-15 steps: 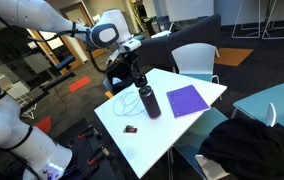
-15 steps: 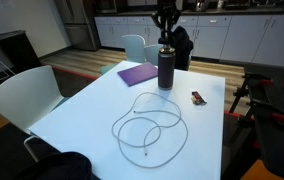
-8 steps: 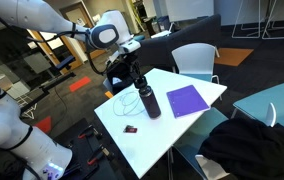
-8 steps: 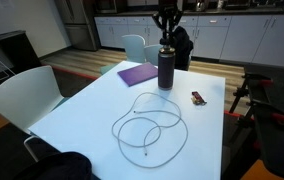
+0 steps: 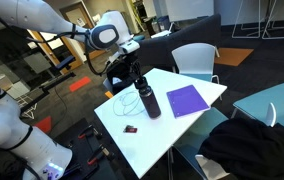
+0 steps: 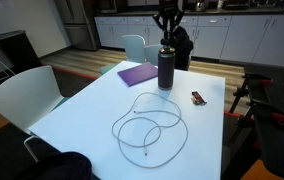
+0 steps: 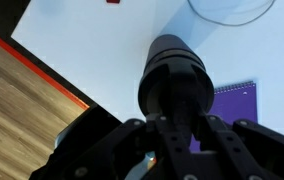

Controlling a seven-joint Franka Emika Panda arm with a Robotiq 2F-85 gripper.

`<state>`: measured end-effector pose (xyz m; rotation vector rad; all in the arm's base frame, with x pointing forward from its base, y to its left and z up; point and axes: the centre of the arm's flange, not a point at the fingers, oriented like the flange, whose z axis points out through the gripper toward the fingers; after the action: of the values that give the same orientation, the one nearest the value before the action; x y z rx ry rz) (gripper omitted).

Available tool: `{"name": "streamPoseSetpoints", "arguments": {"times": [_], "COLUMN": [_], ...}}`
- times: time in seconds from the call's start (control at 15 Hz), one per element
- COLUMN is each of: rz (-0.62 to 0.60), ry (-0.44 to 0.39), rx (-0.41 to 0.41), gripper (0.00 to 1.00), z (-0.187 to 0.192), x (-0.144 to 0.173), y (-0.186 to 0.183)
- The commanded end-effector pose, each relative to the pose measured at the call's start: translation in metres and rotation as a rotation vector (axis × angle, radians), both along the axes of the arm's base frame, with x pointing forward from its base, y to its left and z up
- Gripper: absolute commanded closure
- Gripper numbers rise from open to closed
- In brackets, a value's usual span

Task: Pick up the black lid from the table and put it on the bottle.

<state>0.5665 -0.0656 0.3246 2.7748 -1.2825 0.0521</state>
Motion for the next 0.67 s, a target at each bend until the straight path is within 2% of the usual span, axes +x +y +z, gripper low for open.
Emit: {"name": "streamPoseSetpoints", "arguments": {"times": [0.0,0.6], "rz": [-0.014,0.007], "ry": [-0.019,-0.029], "rx": [-0.017,-0.009], "gripper": [0.94,0.94], "z": [-0.001,-0.015], "x": [-0.006,-0.004], "y": [-0.001,-0.003]}}
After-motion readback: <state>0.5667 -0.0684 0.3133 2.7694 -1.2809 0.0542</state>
